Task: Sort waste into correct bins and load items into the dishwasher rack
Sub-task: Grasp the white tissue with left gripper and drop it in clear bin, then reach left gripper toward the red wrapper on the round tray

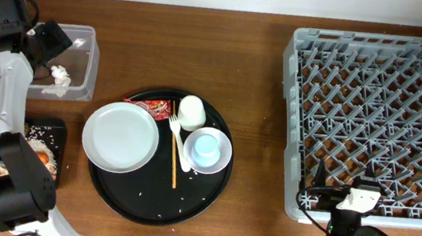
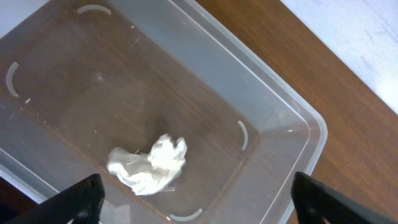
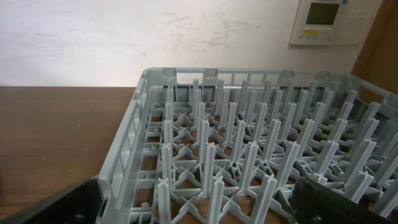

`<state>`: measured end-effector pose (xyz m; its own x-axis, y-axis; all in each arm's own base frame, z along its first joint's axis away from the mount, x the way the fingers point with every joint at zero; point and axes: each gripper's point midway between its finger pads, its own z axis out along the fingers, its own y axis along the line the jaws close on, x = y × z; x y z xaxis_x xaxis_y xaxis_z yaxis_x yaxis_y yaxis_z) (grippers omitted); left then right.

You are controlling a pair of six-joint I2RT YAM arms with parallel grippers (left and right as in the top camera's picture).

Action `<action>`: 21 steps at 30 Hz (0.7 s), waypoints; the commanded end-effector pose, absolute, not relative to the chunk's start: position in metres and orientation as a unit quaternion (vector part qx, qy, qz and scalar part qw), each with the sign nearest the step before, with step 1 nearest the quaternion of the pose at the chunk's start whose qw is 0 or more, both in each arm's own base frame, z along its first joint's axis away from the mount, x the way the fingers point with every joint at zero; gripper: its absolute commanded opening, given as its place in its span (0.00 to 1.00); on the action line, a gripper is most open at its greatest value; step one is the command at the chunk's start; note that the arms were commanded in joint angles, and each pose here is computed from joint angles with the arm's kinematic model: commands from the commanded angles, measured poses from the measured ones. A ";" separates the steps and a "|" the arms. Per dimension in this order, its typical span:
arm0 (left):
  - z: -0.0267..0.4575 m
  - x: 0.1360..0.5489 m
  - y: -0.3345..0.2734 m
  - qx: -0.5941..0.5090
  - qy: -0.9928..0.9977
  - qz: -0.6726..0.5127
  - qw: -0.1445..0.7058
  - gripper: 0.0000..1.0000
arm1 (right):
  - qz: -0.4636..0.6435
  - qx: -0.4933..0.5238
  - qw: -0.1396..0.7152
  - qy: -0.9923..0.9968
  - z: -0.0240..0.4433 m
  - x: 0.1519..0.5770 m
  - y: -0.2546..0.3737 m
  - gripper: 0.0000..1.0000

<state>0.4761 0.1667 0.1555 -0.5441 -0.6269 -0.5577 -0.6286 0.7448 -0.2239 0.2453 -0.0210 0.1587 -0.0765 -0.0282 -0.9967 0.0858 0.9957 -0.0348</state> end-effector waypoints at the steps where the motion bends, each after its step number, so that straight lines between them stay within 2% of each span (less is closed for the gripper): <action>1: 0.154 0.483 0.133 -0.307 0.899 -0.062 0.305 0.99 | -0.044 0.019 0.677 0.734 0.156 0.245 -0.022 0.99; 3: 0.165 0.487 0.094 -0.257 0.912 -0.093 0.307 0.97 | -0.044 0.019 0.677 0.734 0.155 0.245 -0.022 0.99; 5: 0.181 0.490 0.062 -0.187 0.923 -0.091 0.323 0.90 | -0.044 0.019 0.677 0.734 0.156 0.245 -0.022 0.99; 8: 0.190 0.489 -0.003 -0.052 0.940 -0.072 0.329 0.57 | -0.044 0.019 0.677 0.734 0.156 0.245 -0.022 0.99; 10: 0.175 0.485 -0.011 -0.045 0.950 -0.018 0.308 0.09 | -0.044 0.019 0.677 0.734 0.156 0.245 -0.022 0.99; 11: 0.166 0.484 -0.016 -0.039 0.953 -0.004 0.299 0.01 | -0.044 0.019 0.677 0.734 0.156 0.245 -0.022 0.99; 21: 0.071 0.475 -0.007 -0.039 0.981 0.047 0.185 0.01 | -0.044 0.019 0.677 0.734 0.156 0.245 -0.022 0.99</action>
<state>0.4793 -0.0139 0.0958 -0.9036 -0.0734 -0.4220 -0.0987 0.9944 0.0384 0.2453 -0.0210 0.1586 -0.0769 -0.0282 -0.9966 0.0858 0.9957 -0.0348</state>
